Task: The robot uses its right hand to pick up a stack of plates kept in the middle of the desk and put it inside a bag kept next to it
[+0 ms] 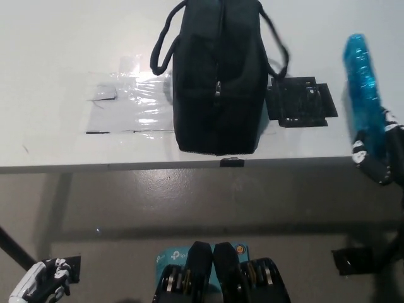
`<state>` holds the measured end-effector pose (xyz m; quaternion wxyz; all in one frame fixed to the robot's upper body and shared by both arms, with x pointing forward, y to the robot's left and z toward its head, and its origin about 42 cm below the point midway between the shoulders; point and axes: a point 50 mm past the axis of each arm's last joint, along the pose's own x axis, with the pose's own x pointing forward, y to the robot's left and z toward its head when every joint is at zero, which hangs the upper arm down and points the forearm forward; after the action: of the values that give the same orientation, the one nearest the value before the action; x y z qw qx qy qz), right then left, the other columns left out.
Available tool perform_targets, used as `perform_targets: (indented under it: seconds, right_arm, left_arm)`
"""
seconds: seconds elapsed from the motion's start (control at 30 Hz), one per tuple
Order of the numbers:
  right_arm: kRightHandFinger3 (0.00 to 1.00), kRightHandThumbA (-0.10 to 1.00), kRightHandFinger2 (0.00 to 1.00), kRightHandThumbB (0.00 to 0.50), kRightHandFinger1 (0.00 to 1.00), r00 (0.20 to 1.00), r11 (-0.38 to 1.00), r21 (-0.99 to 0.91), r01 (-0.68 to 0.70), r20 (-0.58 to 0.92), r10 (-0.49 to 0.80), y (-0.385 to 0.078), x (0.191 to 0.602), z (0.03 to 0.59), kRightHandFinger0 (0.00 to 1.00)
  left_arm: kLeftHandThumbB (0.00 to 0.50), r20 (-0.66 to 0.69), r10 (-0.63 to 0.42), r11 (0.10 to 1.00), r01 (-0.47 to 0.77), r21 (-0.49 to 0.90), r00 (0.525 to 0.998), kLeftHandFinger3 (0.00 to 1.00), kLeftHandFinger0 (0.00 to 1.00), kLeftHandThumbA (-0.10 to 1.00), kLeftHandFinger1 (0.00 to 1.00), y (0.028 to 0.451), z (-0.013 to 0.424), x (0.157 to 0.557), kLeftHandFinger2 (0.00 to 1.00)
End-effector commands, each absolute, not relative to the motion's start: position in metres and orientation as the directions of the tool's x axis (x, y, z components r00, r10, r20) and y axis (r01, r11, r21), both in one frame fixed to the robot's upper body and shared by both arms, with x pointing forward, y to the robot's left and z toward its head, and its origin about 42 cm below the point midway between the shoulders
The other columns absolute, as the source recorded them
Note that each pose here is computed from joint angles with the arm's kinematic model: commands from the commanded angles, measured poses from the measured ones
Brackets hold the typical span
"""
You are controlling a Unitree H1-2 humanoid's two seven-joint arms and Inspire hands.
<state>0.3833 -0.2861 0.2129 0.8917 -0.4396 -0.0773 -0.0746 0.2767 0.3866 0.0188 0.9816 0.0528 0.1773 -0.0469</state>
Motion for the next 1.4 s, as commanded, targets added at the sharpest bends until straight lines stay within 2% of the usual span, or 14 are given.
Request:
perform_targets:
  seconds: [0.0, 0.07, 0.1, 0.13, 0.2, 0.23, 0.53, 0.8, 0.9, 0.93, 1.0, 1.13, 1.17, 1.37]
  right_arm:
    - [0.05, -0.1, 0.32, 0.196, 0.0, 0.959, 0.802, -0.543, 0.249, 0.256, -0.124, -0.29, 0.387, 0.259, 0.0]
    - [0.05, -0.1, 0.32, 0.198, 0.0, 0.959, 0.804, -0.54, 0.247, 0.254, -0.124, -0.29, 0.387, 0.259, 0.0]
    - [0.07, -0.1, 0.28, 0.176, 0.0, 0.958, 0.853, -0.446, 0.272, 0.214, -0.193, -0.288, 0.386, 0.268, 0.0]
    - [0.05, -0.1, 0.24, 0.19, 0.0, 0.957, 0.865, -0.419, 0.275, 0.203, -0.206, -0.288, 0.387, 0.271, 0.0]
    - [0.0, -0.1, 0.04, 0.243, 0.0, 0.956, 0.885, -0.372, 0.279, 0.197, -0.218, -0.289, 0.39, 0.28, 0.0]
    - [0.0, -0.1, 0.0, 0.257, 0.0, 0.956, 0.886, -0.37, 0.278, 0.195, -0.218, -0.289, 0.39, 0.28, 0.0]
    - [0.0, -0.1, 0.0, 0.3, 0.0, 0.95, 0.903, -0.361, 0.231, 0.283, -0.13, -0.266, 0.405, 0.318, 0.0]
    - [0.06, -0.1, 0.1, 0.276, 0.0, 0.937, 0.908, -0.369, 0.197, 0.344, -0.064, -0.24, 0.417, 0.346, 0.0]
    - [0.06, -0.1, 0.08, 0.292, 0.0, 0.924, 0.902, -0.379, 0.209, 0.379, -0.055, -0.232, 0.425, 0.364, 0.0]
    - [0.05, -0.1, 0.08, 0.338, 0.0, 0.914, 0.93, -0.321, 0.181, 0.403, -0.039, -0.223, 0.433, 0.38, 0.0]
    - [0.04, -0.1, 0.07, 0.349, 0.0, 0.91, 0.927, -0.331, 0.174, 0.413, -0.024, -0.22, 0.436, 0.385, 0.0]
    - [0.03, -0.1, 0.06, 0.349, 0.0, 0.909, 0.926, -0.336, 0.173, 0.417, -0.018, -0.219, 0.437, 0.387, 0.0]
    - [0.03, -0.1, 0.04, 0.32, 0.0, 0.894, 0.913, -0.367, 0.177, 0.448, 0.006, -0.213, 0.44, 0.398, 0.0]
    - [0.01, -0.1, 0.13, 0.297, 0.0, 0.827, 0.862, -0.45, 0.232, 0.558, 0.069, -0.187, 0.447, 0.455, 0.0]
  left_arm:
    - [0.5, -0.3, -0.074, 0.985, 0.118, 0.13, 0.951, 0.35, 0.02, 0.39, 0.22, 0.395, 0.033, 0.282, 0.34]
    - [0.5, -0.3, -0.074, 0.985, 0.118, 0.13, 0.951, 0.35, 0.02, 0.38, 0.22, 0.395, 0.033, 0.282, 0.35]
    - [0.5, -0.304, -0.072, 0.984, 0.117, 0.132, 0.95, 0.34, 0.03, 0.38, 0.23, 0.394, 0.033, 0.281, 0.35]
    - [0.5, -0.304, -0.072, 0.984, 0.117, 0.133, 0.95, 0.34, 0.03, 0.38, 0.23, 0.395, 0.033, 0.281, 0.35]
    - [0.5, -0.306, -0.076, 0.984, 0.122, 0.131, 0.949, 0.36, 0.03, 0.38, 0.23, 0.395, 0.032, 0.282, 0.37]
    - [0.5, -0.306, -0.076, 0.984, 0.122, 0.131, 0.949, 0.36, 0.03, 0.38, 0.23, 0.395, 0.032, 0.282, 0.37]
    - [0.5, -0.302, -0.072, 0.984, 0.118, 0.135, 0.95, 0.36, 0.03, 0.38, 0.21, 0.395, 0.032, 0.282, 0.36]
    - [0.5, -0.293, -0.086, 0.984, 0.128, 0.128, 0.952, 0.34, 0.01, 0.38, 0.21, 0.394, 0.033, 0.283, 0.36]
    - [0.5, -0.294, -0.084, 0.983, 0.127, 0.133, 0.952, 0.32, 0.0, 0.39, 0.2, 0.394, 0.033, 0.285, 0.34]
    - [0.5, -0.293, -0.085, 0.982, 0.129, 0.134, 0.952, 0.33, 0.0, 0.39, 0.2, 0.394, 0.033, 0.286, 0.34]
    - [0.5, -0.294, -0.084, 0.983, 0.129, 0.134, 0.952, 0.34, 0.0, 0.39, 0.21, 0.393, 0.033, 0.285, 0.34]
    - [0.5, -0.295, -0.084, 0.983, 0.128, 0.134, 0.952, 0.34, 0.0, 0.39, 0.21, 0.393, 0.033, 0.285, 0.34]
    - [0.5, -0.298, -0.085, 0.982, 0.13, 0.134, 0.951, 0.34, 0.02, 0.39, 0.21, 0.393, 0.033, 0.285, 0.35]
    - [0.5, -0.299, -0.089, 0.982, 0.133, 0.133, 0.95, 0.34, 0.01, 0.39, 0.2, 0.392, 0.031, 0.285, 0.35]
